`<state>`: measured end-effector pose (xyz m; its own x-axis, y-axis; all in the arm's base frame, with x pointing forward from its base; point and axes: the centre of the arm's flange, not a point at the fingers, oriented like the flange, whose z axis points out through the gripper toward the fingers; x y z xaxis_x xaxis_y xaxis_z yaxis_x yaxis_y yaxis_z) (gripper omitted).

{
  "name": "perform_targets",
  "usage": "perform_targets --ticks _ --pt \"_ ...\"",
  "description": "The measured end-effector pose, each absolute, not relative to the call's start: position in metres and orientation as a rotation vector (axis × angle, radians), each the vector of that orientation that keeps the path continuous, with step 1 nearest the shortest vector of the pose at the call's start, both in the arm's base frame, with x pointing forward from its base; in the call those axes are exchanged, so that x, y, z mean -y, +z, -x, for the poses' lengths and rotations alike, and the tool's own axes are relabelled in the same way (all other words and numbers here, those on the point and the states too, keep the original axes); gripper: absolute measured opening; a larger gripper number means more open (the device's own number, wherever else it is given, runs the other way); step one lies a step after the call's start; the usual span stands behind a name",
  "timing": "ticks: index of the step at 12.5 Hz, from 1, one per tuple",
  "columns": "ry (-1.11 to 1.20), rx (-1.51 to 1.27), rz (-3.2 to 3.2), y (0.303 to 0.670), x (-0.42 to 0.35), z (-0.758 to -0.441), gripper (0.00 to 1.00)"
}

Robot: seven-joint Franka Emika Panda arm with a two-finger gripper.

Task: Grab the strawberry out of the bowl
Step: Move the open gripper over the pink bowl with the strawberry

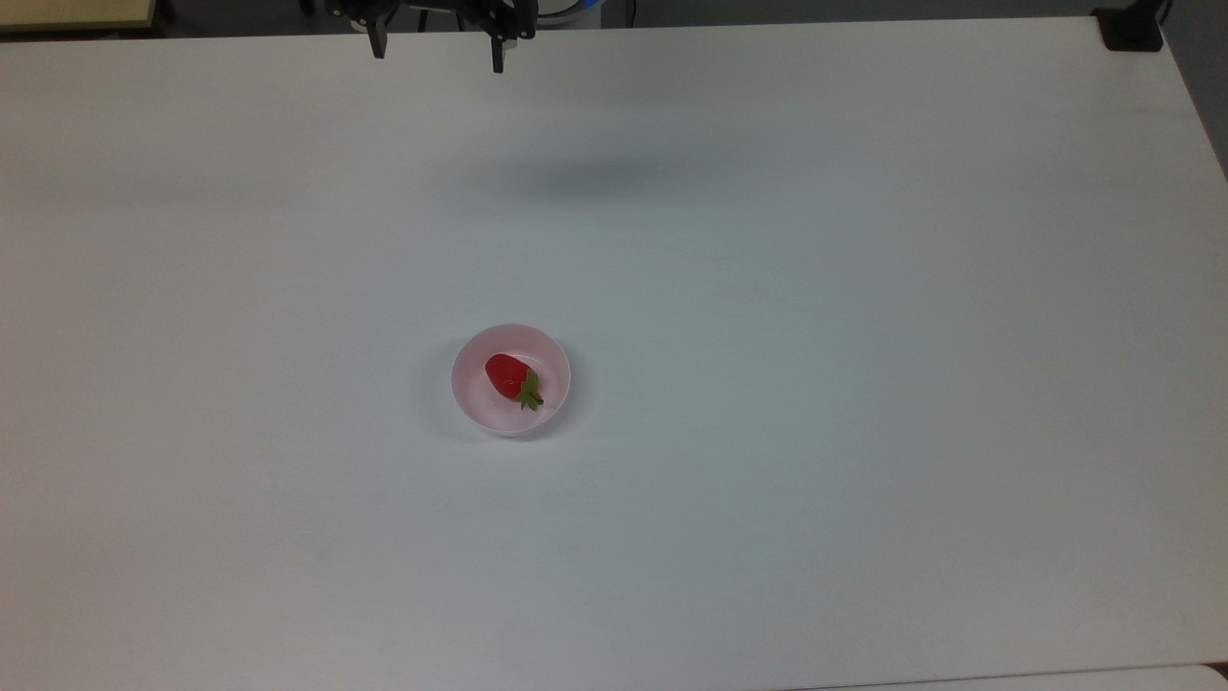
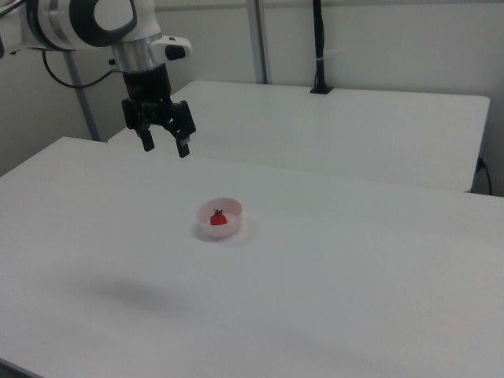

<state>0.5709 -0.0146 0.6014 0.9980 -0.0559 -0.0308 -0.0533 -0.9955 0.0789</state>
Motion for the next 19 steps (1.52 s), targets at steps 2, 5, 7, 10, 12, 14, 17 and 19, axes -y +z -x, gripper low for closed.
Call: perform_targets --ticks 2,5,7,10,12,14,17,19 --pt "-0.033 0.085 -3.062 0.601 0.015 -0.573 1.00" --pt "-0.013 0.113 -3.061 0.600 0.026 -0.575 1.00" --pt "-0.018 0.124 -3.061 0.598 0.031 -0.576 1.00" --pt "0.057 0.113 -3.060 0.587 0.029 -0.593 1.00" --pt "0.143 0.079 -3.058 0.569 0.024 -0.615 1.00" --pt "0.191 0.016 -3.056 0.544 0.016 -0.636 1.00" --pt "0.147 -0.185 -3.053 0.481 -0.010 -0.664 1.00" --pt "0.121 -0.297 -3.047 0.434 -0.037 -0.679 1.00"
